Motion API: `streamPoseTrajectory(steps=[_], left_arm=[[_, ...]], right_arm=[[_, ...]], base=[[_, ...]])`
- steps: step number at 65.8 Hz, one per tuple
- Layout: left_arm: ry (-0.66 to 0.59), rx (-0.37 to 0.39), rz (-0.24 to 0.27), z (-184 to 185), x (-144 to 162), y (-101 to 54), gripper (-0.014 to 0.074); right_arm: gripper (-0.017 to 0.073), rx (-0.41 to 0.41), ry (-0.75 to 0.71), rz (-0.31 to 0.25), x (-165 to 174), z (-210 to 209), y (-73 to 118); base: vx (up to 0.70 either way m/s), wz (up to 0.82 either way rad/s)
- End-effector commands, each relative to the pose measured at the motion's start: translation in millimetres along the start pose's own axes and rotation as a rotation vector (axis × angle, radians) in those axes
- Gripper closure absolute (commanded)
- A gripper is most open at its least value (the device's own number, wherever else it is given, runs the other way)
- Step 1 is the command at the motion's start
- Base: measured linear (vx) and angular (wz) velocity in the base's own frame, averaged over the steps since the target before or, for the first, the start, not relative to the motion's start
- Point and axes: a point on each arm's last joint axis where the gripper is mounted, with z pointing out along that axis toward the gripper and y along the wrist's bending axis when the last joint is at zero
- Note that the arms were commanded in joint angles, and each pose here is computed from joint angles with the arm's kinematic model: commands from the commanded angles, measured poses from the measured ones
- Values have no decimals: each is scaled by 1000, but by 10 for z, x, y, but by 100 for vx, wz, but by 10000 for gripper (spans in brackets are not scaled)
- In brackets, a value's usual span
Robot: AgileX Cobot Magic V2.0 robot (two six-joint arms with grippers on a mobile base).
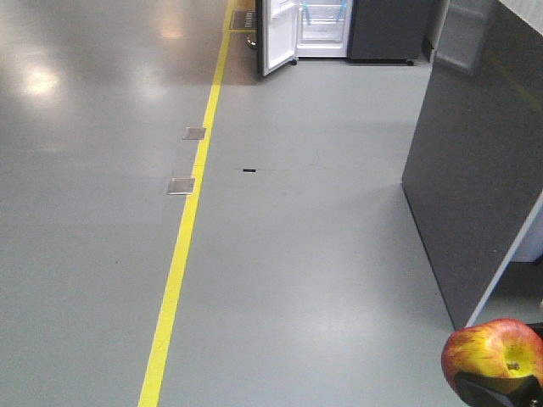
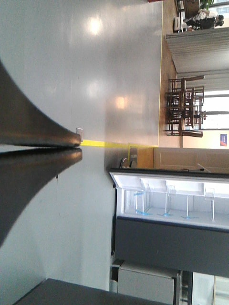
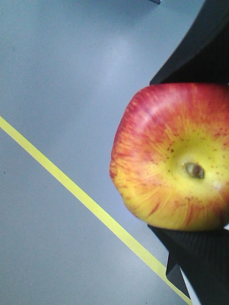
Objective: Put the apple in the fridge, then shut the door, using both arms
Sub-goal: 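Hold the apple in the right gripper while driving toward the fridge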
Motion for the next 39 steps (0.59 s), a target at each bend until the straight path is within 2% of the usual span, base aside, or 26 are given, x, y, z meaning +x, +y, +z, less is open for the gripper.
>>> streamPoseTrajectory(steps=[1,39], left_arm=[[-60,2,-12,-2,25,7,599],[-60,2,-12,-2,25,7,599]], right_arm=[[202,12,-85,-1,-112,-63,-10],[202,12,-85,-1,-112,-63,-10]], base=[[6,17],[10,8]])
